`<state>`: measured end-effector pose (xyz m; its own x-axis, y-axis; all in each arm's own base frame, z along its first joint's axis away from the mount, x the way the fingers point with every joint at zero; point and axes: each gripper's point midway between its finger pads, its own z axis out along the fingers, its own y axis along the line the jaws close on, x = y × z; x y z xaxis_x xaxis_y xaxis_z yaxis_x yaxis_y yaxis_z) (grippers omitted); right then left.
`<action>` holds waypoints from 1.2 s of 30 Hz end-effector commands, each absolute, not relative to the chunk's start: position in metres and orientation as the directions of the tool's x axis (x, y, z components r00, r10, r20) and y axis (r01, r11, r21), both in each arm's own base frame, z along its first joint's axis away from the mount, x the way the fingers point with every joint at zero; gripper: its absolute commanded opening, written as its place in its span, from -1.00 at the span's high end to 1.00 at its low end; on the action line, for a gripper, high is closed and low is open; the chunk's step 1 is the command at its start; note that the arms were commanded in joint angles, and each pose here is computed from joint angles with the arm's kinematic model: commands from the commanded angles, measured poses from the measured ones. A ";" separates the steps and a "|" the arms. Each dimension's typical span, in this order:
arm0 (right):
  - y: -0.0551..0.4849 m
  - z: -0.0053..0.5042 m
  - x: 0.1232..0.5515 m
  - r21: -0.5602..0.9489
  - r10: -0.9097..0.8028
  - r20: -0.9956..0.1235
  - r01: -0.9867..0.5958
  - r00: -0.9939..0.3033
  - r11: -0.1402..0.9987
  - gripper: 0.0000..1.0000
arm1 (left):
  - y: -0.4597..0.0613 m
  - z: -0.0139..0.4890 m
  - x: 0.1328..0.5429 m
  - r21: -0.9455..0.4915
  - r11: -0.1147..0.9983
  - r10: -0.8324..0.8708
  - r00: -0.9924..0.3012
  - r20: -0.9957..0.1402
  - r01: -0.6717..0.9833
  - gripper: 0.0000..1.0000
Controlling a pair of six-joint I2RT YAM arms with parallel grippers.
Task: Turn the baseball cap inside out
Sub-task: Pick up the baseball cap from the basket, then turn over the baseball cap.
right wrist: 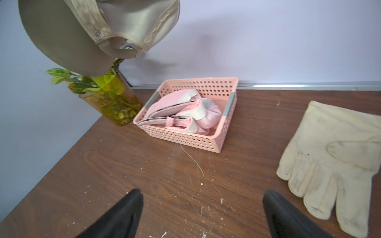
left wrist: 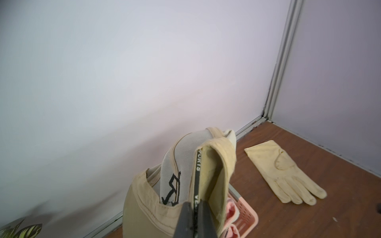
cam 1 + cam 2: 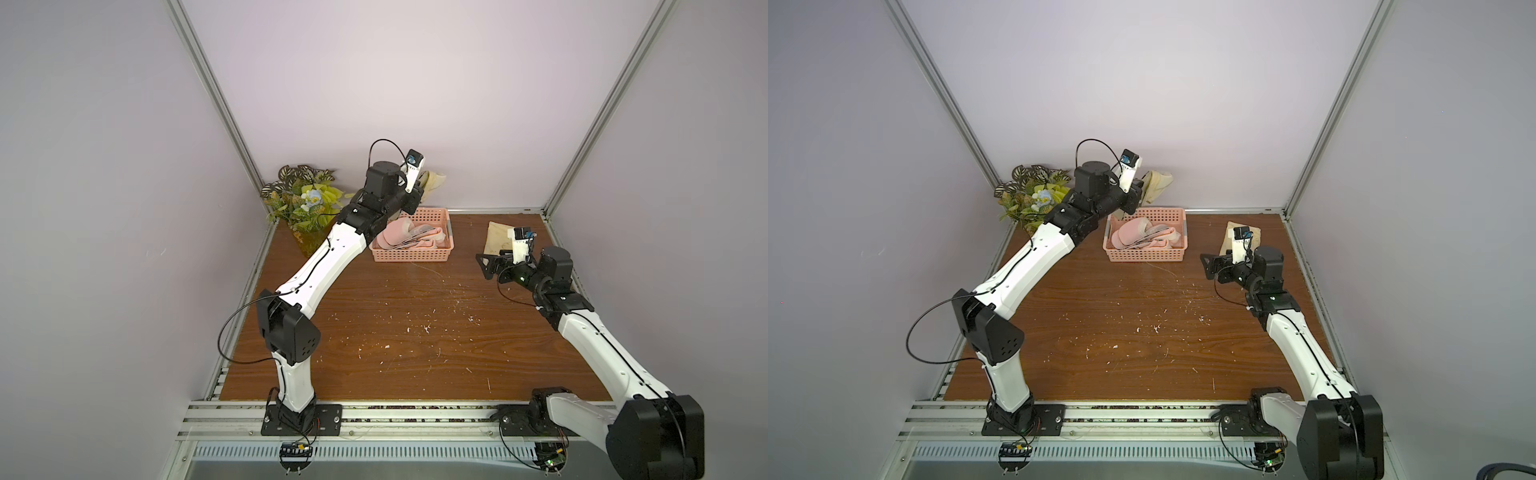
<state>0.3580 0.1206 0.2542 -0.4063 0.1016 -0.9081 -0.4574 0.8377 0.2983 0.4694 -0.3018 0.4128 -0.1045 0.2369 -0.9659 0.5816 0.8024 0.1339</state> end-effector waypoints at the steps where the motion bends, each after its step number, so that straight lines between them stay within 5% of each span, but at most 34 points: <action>1: 0.146 0.304 0.340 0.272 0.103 -0.949 -0.610 -0.298 0.744 -0.91 | -0.316 0.416 0.429 -0.001 0.720 0.185 -0.194 -0.963 0.694 1.00; 6: 0.166 0.328 0.319 0.188 0.070 -0.978 -0.691 -0.196 0.698 -0.90 | -0.323 0.402 0.376 -0.212 0.602 0.117 -0.348 -0.930 0.770 1.00; 13: 0.186 0.336 0.294 0.108 0.012 -0.991 -0.746 -0.133 0.658 -0.96 | -0.326 0.354 0.323 -0.324 0.562 0.143 -0.475 -0.868 0.761 1.00; 28: 0.221 0.261 0.296 0.136 -0.142 -0.950 -0.776 -0.279 0.616 -0.88 | -0.335 0.294 0.281 -0.441 0.453 0.174 -0.562 -0.808 0.775 1.00; 33: 0.230 0.238 0.288 0.193 -0.171 -0.925 -0.806 -0.340 0.560 -0.61 | -0.336 0.291 0.282 -0.438 0.452 0.174 -0.559 -0.811 0.777 1.00; 36: 0.237 0.234 0.283 0.225 -0.178 -0.915 -0.823 -0.363 0.522 -0.07 | -0.337 0.290 0.283 -0.443 0.449 0.165 -0.559 -0.812 0.776 1.00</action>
<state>0.2933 0.2280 0.2384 -0.3543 -0.1586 -0.9216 -0.7885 0.5806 0.2032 0.2881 -0.3313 0.2652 -0.6092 0.2076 -0.7654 0.7371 0.5044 -0.4498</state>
